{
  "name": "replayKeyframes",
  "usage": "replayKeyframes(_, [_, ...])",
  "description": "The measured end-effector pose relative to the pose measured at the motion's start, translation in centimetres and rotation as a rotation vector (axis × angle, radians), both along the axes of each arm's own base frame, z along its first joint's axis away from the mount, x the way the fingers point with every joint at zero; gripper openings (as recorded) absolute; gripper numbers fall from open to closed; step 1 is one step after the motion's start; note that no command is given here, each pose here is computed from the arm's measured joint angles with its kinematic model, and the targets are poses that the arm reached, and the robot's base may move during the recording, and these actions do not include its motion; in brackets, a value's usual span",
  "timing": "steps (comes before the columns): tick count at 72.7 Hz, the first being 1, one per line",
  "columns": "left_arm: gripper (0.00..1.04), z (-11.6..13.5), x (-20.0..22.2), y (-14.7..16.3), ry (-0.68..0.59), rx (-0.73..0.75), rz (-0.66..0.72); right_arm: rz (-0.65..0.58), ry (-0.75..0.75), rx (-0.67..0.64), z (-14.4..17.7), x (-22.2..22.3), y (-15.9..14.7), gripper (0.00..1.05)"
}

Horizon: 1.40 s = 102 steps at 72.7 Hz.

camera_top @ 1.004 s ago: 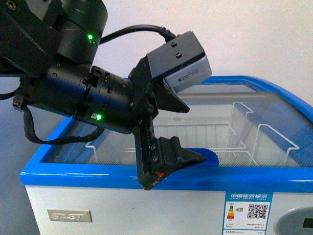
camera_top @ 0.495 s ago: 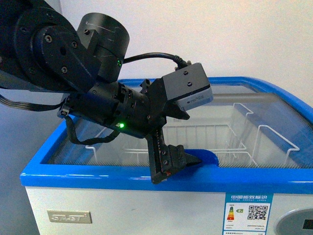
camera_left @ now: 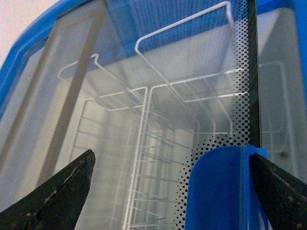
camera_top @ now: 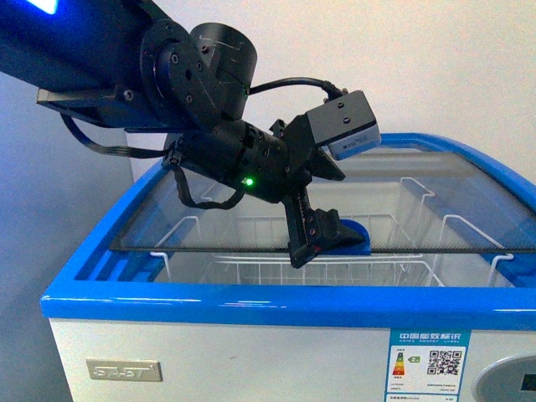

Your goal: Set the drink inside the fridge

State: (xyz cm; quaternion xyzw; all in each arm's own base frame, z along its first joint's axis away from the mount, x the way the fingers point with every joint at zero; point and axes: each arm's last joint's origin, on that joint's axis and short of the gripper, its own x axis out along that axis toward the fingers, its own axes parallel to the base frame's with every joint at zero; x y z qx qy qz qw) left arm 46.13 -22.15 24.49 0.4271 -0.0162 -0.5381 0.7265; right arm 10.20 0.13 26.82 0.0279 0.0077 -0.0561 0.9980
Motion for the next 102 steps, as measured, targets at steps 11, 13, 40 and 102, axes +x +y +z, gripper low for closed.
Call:
replayKeyframes(11, [0.97,0.8,2.0,-0.7,-0.093,0.01,0.033,0.0,0.0,0.0,0.0,0.0,0.0,0.4])
replayKeyframes(13, [0.97,1.1,2.7,-1.0,-0.125,0.014,0.052,0.0,0.0,0.0,0.0,0.0,0.0,0.4])
replayKeyframes(40, [0.97,2.1,6.5,-3.2,-0.37,0.039,0.199,0.002,0.0,0.0,0.0,0.0,0.0,0.4])
replayKeyframes(102, [0.97,9.9,-4.7,6.4,0.238,-0.571,0.529,0.0,0.0,0.0,0.0,0.0,0.0,0.4])
